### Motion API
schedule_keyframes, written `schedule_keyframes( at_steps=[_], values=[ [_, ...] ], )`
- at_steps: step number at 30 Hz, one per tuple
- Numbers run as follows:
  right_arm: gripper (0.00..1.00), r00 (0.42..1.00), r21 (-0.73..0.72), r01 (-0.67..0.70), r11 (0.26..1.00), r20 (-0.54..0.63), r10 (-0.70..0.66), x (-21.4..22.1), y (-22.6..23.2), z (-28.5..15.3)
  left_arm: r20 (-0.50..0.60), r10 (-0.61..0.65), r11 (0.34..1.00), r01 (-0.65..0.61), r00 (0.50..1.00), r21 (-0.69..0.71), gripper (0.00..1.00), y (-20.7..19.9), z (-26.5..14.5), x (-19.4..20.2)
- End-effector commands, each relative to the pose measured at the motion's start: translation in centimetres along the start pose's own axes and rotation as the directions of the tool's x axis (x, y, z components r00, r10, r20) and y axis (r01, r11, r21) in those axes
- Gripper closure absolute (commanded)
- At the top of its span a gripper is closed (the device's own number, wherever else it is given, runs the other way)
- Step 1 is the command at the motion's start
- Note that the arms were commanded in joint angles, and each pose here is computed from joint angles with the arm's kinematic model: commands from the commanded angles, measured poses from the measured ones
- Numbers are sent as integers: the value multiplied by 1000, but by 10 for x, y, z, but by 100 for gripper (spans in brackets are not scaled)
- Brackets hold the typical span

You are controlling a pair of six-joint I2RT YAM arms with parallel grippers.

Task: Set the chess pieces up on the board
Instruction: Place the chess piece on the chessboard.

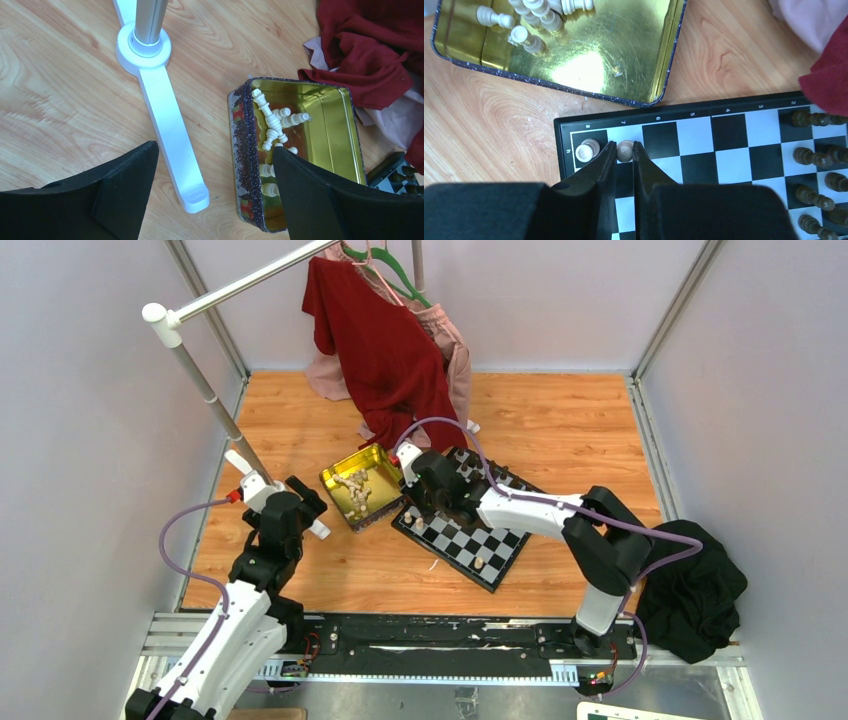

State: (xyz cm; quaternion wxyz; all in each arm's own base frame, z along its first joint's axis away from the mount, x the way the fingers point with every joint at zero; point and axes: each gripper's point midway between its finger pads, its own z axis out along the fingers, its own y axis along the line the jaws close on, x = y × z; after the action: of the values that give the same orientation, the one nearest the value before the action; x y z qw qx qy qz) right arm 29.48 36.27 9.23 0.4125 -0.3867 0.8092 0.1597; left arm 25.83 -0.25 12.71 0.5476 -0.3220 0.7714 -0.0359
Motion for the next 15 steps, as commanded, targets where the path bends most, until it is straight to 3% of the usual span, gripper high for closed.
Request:
schedule_keyframes(
  at_steps=[1,15],
  values=[
    [100,999,3,-17,1000,-50,17,22,6,7,12,10,1000,-10,1000,-12,10,5,0,1],
    [100,997,-2,-17,1000,-78,17,33,8,22,8,12,1000,-12,1000,-12,10,6,2,4]
  ],
)
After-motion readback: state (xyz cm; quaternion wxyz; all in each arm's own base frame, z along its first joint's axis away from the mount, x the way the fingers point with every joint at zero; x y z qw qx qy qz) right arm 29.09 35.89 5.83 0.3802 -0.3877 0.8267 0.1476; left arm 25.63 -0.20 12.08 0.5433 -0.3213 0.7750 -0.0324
